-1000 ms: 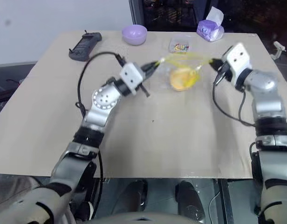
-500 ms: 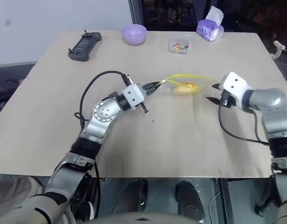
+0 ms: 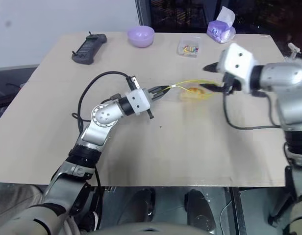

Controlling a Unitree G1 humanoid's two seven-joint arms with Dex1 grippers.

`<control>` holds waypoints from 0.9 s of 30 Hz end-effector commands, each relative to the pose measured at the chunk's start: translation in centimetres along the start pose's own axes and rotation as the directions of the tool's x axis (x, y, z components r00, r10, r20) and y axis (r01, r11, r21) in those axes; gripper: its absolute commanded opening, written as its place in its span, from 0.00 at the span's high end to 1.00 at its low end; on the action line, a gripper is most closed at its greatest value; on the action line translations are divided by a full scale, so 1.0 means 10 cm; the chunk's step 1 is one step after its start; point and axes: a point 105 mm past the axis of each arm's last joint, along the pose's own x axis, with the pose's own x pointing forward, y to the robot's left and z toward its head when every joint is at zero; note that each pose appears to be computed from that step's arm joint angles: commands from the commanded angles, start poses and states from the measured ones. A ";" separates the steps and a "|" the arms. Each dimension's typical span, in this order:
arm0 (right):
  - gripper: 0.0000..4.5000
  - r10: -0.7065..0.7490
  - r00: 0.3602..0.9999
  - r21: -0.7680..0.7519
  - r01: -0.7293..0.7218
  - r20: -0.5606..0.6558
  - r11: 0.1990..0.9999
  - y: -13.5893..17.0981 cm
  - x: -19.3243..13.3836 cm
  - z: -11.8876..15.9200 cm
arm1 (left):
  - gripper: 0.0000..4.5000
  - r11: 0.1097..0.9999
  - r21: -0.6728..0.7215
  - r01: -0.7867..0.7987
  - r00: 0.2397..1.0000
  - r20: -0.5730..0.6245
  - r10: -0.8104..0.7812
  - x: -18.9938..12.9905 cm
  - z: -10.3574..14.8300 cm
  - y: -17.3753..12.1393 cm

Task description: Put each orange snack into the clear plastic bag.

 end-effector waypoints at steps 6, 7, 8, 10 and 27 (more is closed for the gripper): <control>0.51 -0.005 0.998 -0.140 0.014 0.062 0.990 0.05 0.22 0.17 | 1.00 1.000 -0.010 0.005 0.999 0.036 -0.005 0.01 0.17 0.08; 0.51 -0.007 0.998 -0.148 0.017 0.064 0.989 0.05 0.24 0.17 | 1.00 1.000 -0.009 0.009 0.999 0.033 -0.009 0.00 0.16 0.08; 0.51 -0.008 0.998 -0.158 0.019 0.069 0.987 0.05 0.26 0.18 | 1.00 1.000 -0.003 0.016 0.999 0.028 -0.016 0.00 0.16 0.07; 0.51 0.004 0.997 -0.172 0.010 0.080 0.985 0.08 0.33 0.18 | 1.00 1.000 0.009 0.028 0.999 0.023 -0.028 -0.01 0.16 0.06; 0.62 0.053 0.994 -0.254 -0.026 0.097 0.967 0.13 0.52 0.24 | 1.00 0.996 0.075 0.056 0.998 0.009 -0.057 -0.03 0.15 0.03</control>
